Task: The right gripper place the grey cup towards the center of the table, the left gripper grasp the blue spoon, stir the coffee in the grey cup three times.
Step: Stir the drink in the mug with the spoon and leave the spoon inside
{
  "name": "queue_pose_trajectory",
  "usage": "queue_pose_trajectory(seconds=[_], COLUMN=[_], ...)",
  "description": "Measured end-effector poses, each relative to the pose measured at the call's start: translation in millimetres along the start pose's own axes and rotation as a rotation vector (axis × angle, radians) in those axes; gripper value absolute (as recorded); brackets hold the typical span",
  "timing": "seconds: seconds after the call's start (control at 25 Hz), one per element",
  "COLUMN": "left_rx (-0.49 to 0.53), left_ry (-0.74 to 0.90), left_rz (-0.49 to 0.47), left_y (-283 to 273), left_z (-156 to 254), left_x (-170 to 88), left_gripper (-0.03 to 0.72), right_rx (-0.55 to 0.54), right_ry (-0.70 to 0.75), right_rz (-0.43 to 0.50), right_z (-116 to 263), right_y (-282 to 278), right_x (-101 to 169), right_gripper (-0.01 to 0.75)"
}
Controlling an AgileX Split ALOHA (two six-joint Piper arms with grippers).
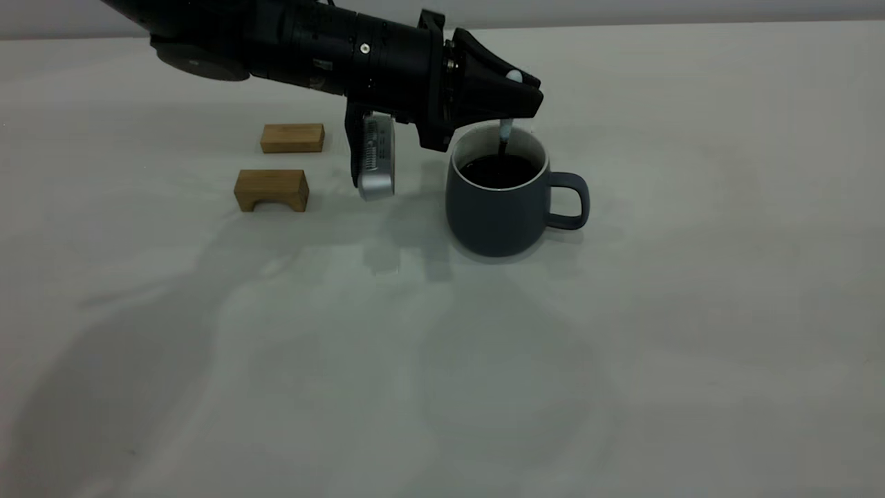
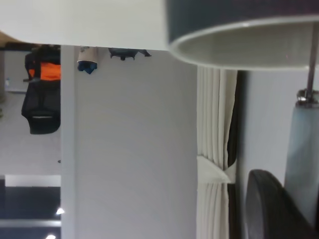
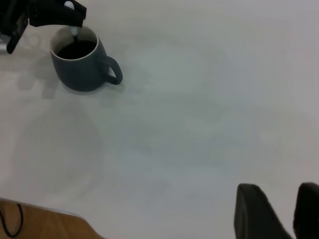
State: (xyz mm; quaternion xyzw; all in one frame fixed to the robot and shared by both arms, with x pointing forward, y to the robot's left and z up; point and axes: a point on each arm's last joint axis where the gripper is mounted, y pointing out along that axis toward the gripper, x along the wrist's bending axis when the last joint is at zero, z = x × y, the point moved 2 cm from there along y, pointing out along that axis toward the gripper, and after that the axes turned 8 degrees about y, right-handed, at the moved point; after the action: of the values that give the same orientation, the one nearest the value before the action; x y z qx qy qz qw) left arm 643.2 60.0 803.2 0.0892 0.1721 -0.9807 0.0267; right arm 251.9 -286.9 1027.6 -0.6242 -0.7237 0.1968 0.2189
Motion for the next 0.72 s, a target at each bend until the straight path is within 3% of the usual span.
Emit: queue_pose_trajectory(seconds=[0.28, 0.48, 0.72], left_rx=[0.070, 0.128, 0.031], left_ry=[0.141, 0.013, -0.111], left_rz=[-0.002, -0.070, -0.127], left_y=[0.1, -0.8, -3.5], left_z=[11.1, 17.7, 6.6], left_x=[-3.9, 2.9, 7.4], left_gripper=[0.123, 0.123, 0.123], right_rx=[0.000, 0.000, 0.000], right_ry=[0.000, 0.000, 0.000], right_rz=[0.000, 0.000, 0.000], right_z=[0.0, 0.0, 0.0], right_y=[0.0, 0.0, 0.0], right_x=[0.0, 0.0, 0.0], right_gripper=[0.237, 0.238, 0.238])
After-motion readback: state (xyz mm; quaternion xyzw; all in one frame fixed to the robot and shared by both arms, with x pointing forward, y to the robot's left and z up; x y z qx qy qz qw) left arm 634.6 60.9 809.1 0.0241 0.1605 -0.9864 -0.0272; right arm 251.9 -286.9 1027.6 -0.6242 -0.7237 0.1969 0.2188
